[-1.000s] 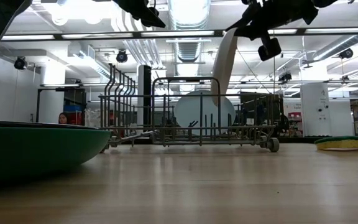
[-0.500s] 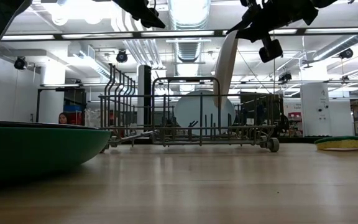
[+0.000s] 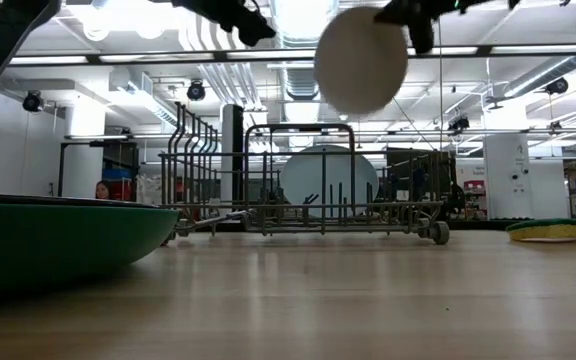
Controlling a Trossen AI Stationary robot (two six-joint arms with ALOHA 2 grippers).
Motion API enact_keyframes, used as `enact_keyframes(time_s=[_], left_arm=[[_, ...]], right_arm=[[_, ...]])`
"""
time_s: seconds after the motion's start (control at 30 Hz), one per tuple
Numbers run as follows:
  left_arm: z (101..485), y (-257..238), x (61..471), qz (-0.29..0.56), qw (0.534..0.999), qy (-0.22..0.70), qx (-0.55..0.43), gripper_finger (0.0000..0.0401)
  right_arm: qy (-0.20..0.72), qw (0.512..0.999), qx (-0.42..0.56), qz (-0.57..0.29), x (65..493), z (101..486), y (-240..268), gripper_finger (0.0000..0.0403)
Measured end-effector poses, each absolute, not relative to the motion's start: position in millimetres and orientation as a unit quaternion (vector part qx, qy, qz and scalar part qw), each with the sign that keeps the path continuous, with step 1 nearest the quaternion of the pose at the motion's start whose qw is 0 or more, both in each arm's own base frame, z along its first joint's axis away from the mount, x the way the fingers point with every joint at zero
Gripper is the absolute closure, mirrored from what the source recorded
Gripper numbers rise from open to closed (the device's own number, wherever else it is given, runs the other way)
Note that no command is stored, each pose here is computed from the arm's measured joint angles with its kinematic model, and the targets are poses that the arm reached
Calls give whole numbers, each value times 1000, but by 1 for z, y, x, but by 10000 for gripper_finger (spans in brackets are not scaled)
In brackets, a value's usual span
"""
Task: Sort dishes
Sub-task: Put the white plate in the dishwasher rack
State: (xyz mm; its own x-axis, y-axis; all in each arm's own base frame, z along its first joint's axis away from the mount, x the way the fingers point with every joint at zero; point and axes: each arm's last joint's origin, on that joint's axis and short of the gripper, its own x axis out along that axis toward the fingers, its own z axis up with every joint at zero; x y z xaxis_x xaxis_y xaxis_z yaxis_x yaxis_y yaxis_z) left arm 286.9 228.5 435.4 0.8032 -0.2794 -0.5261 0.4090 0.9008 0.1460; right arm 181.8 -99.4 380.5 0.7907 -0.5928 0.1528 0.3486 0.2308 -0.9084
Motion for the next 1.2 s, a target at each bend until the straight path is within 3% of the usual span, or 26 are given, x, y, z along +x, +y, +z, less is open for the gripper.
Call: enact_keyframes(time_s=[0.1,0.2,0.43,1.2], left_arm=[[422,237,306,-189,942,247,127,172],[412,243,322,-168,942,257,134,172],[400,262,343,-104,956,255,103,172],[402,263,350,-104,967,225,51,175]], right_arm=[[33,831,-393,-393,165,397,-91,403],[44,830,-314,-459,156,393,-90,403],[12,856,-201,-476,161,378,-93,403],[25,878,-137,-458,206,349,-111,403]])
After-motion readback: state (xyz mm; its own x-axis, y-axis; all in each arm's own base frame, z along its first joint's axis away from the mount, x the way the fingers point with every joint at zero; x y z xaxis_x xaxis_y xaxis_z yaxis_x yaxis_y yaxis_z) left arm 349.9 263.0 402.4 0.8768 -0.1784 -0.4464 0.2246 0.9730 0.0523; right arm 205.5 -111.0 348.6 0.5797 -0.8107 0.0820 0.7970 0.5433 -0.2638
